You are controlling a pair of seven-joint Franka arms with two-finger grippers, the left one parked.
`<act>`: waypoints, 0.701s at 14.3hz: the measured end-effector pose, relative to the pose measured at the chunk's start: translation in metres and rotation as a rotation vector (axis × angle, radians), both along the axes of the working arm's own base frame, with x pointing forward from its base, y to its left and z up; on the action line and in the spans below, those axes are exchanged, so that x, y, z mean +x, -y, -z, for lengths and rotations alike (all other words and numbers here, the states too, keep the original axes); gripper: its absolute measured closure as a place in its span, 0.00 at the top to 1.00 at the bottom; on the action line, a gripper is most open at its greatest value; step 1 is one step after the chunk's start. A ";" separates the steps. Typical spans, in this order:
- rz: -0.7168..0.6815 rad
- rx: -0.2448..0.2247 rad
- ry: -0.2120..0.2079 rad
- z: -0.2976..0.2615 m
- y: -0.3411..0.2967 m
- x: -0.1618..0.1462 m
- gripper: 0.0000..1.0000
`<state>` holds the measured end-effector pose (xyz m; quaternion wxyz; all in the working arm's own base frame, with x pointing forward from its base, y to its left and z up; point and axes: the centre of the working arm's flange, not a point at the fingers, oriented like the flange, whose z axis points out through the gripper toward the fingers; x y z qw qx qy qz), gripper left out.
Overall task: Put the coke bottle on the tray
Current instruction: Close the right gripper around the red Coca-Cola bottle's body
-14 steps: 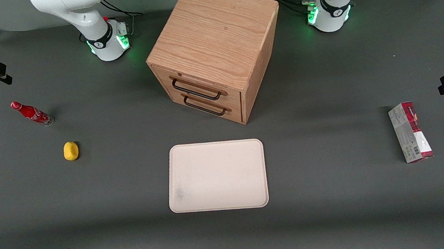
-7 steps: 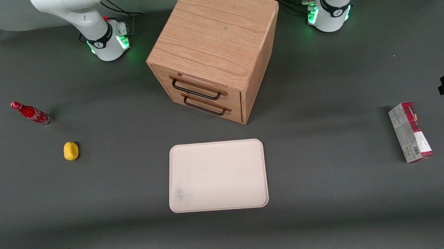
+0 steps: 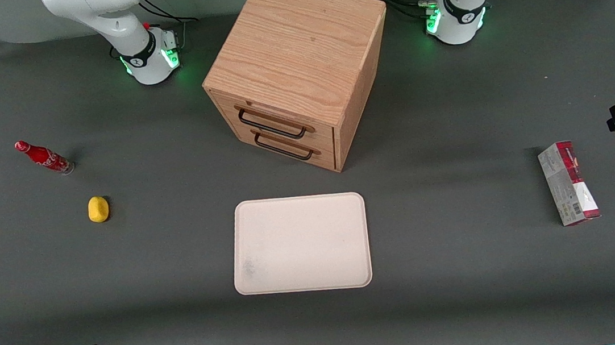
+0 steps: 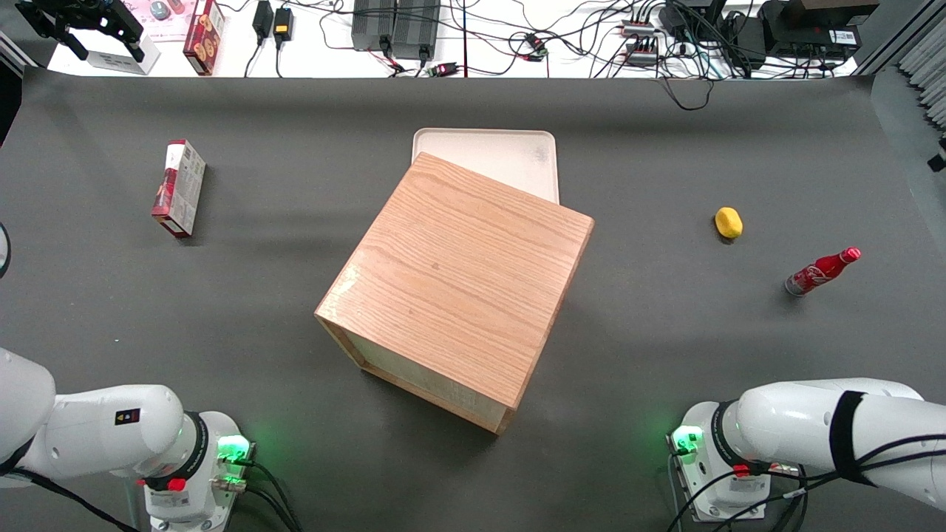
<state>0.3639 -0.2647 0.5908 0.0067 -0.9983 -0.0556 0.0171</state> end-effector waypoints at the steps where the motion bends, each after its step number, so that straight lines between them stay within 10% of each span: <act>1: -0.003 0.009 0.006 0.004 -0.001 -0.006 1.00; 10: 0.011 -0.002 0.021 0.084 0.014 -0.014 1.00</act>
